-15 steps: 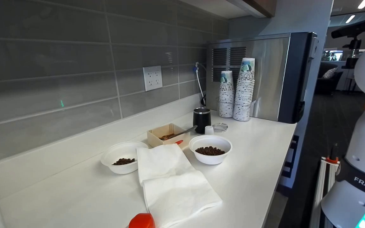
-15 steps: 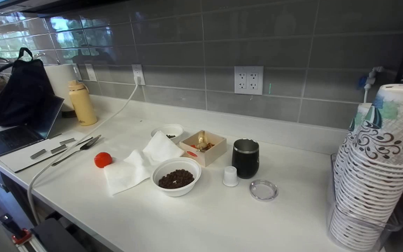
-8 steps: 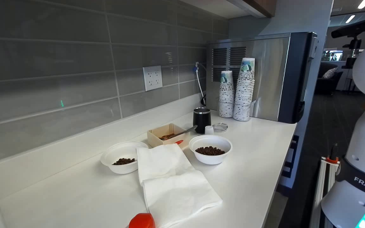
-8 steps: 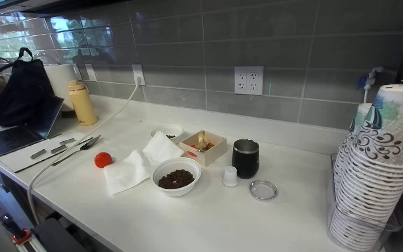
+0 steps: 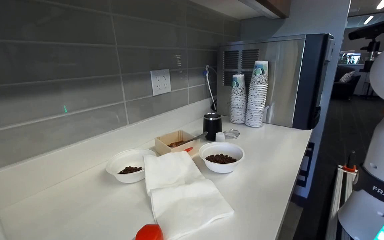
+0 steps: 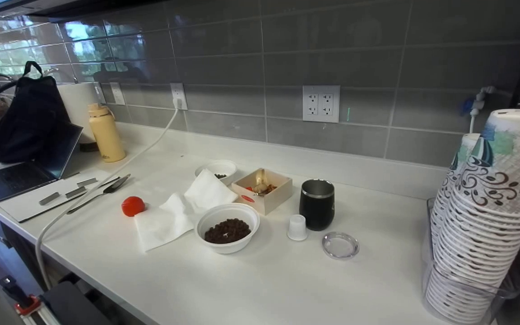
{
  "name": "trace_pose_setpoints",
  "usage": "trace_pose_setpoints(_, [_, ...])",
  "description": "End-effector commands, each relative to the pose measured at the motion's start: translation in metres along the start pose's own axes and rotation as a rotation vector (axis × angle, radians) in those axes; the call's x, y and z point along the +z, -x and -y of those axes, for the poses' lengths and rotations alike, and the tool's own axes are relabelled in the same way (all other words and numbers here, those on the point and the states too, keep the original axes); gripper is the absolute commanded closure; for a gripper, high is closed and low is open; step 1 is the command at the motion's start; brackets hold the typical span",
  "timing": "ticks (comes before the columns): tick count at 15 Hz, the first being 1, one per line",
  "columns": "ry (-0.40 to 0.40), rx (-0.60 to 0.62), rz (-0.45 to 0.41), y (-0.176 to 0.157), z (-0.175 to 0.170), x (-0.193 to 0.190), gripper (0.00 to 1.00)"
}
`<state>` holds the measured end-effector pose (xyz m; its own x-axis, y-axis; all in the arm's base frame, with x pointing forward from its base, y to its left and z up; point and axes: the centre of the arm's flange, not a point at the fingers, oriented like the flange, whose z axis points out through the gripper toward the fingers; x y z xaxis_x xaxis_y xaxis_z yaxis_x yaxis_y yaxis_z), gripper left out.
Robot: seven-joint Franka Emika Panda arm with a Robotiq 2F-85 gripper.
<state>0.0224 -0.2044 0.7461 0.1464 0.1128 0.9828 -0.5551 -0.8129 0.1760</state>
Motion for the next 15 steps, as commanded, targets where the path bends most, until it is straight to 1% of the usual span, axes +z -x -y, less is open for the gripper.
trace_pose_setpoints(1, [0.019, -0.009, 0.072, 0.0445, -0.0082, -0.0095, 0.0])
trace_pose_setpoints(9, [0.027, 0.02, 0.068, 0.0504, -0.0108, -0.0175, 0.0])
trace_pose_setpoints(15, [0.032, 0.012, 0.071, 0.047, -0.0091, -0.0135, 0.0])
